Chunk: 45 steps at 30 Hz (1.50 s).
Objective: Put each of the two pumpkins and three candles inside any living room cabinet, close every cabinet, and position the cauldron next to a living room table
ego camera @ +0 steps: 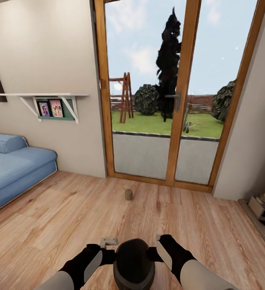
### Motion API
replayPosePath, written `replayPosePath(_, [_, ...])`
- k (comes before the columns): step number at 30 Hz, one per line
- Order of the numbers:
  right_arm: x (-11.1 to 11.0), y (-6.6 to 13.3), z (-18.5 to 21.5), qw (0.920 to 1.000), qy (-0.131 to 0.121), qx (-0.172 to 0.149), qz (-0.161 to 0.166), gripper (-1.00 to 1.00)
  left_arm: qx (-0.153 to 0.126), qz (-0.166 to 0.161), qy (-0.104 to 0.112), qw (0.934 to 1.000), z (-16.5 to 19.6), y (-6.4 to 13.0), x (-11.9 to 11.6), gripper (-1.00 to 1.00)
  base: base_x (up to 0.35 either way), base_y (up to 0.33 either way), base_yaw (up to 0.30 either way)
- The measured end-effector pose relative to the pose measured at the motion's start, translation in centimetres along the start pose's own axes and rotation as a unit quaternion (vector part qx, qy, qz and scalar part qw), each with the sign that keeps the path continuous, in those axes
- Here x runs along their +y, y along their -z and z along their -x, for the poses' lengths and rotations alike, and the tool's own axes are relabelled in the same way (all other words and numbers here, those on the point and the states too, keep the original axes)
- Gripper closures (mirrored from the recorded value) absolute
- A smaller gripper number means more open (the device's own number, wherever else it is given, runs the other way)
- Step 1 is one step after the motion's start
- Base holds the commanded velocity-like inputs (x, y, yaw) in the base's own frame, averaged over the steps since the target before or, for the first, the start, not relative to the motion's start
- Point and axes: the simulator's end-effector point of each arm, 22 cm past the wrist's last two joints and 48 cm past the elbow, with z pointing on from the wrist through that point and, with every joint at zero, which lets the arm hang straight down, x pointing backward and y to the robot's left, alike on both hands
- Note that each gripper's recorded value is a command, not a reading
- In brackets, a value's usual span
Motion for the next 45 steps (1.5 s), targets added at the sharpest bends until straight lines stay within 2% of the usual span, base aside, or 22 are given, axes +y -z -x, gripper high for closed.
replayPosePath(8, [0.0,-1.4,-0.8,1.0000,0.000,-0.001,0.001,-1.00,0.001,-0.011,-0.004,0.9999,-1.2,-1.4,-0.3,-1.00,0.000,0.000,0.000])
replayPosePath(36, [-0.2,-6.6,-4.0,1.0000,0.000,-0.003,0.002,-1.00,-0.003,-0.011,-0.009,0.9999,-4.9,-6.0,0.4,-1.00,0.000,0.000,0.000])
replayPosePath(45, [-0.1,-6.6,-4.0,1.0000,0.000,-0.004,0.002,-1.00,-0.005,-0.012,-0.011,0.9999,-4.7,-6.0,0.3,-1.00,0.001,0.000,0.000])
